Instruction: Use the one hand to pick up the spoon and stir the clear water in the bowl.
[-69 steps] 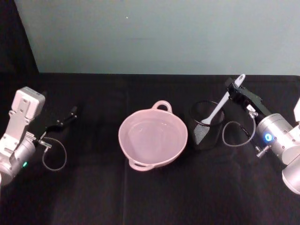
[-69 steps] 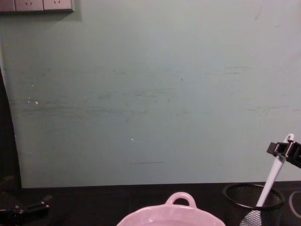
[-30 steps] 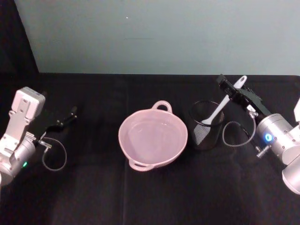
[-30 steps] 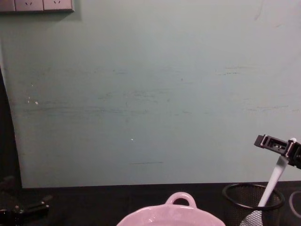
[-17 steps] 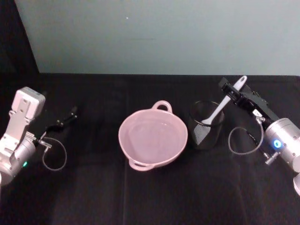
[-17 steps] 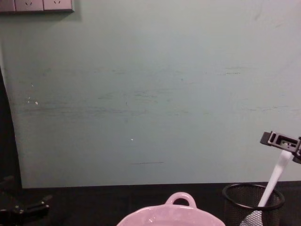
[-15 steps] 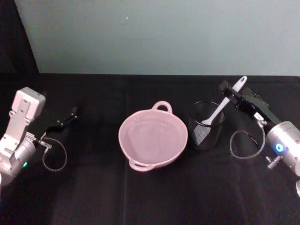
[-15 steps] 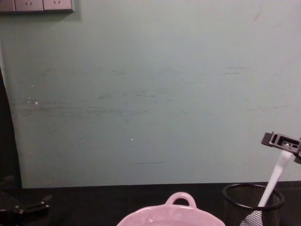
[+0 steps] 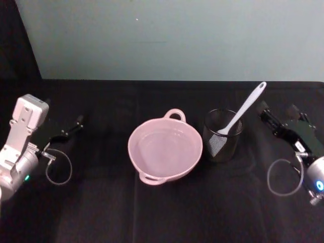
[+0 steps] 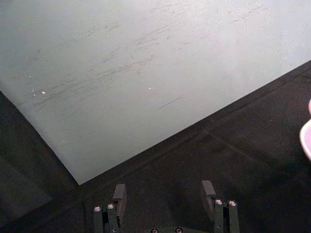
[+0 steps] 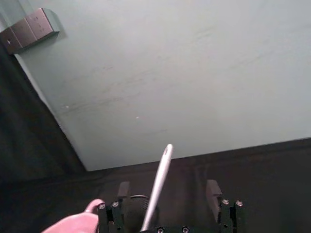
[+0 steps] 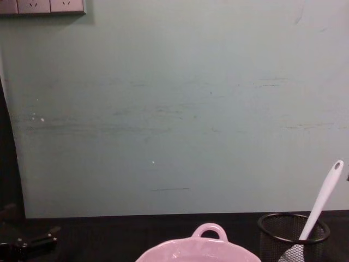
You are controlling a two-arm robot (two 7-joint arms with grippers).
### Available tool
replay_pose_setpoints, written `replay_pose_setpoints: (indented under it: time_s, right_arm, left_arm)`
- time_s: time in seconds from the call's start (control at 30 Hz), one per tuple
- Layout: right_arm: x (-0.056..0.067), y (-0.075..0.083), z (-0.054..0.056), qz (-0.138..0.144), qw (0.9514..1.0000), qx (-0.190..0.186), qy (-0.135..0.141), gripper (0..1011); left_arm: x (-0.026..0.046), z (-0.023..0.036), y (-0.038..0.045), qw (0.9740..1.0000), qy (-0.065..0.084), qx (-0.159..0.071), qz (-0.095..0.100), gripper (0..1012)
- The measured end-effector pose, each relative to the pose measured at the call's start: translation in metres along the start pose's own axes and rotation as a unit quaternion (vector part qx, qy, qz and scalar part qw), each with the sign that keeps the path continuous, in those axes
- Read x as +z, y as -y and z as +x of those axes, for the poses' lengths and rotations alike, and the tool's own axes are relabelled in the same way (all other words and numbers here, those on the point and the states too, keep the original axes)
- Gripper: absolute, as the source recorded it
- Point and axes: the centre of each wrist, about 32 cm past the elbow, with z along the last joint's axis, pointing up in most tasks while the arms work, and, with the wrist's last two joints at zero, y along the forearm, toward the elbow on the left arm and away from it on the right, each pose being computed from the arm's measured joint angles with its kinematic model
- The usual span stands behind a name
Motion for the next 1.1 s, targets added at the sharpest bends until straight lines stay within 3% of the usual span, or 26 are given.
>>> replay_pose_setpoints:
  time_s: [0.13, 0.17, 0.37, 0.5, 0.9, 1.1]
  right_arm:
    - [-0.010, 0.007, 0.005, 0.022, 0.9985, -0.020, 0.045, 1002]
    - [-0.010, 0.007, 0.005, 0.022, 0.9985, -0.020, 0.045, 1002]
    - [-0.035, 0.009, 0.011, 0.036, 0.9899, -0.056, 0.125, 1002]
    - [-0.047, 0.007, 0.013, 0.040, 0.9854, -0.067, 0.151, 1002]
    - [-0.074, 0.000, 0.019, 0.038, 0.9746, -0.087, 0.203, 1002]
    - [-0.075, -0.001, 0.019, 0.039, 0.9742, -0.089, 0.204, 1003]
  left_arm:
    - [0.0000, 0.0000, 0.0000, 1.0000, 0.000, 0.000, 0.000, 1011]
    - [0.0000, 0.0000, 0.0000, 1.0000, 0.000, 0.000, 0.000, 1011]
    - [0.0000, 0.0000, 0.0000, 1.0000, 0.000, 0.000, 0.000, 1011]
    - [0.0000, 0.0000, 0.0000, 1.0000, 0.000, 0.000, 0.000, 1011]
    - [0.0000, 0.0000, 0.0000, 1.0000, 0.000, 0.000, 0.000, 1011]
    - [0.0000, 0.0000, 0.0000, 1.0000, 0.000, 0.000, 0.000, 1011]
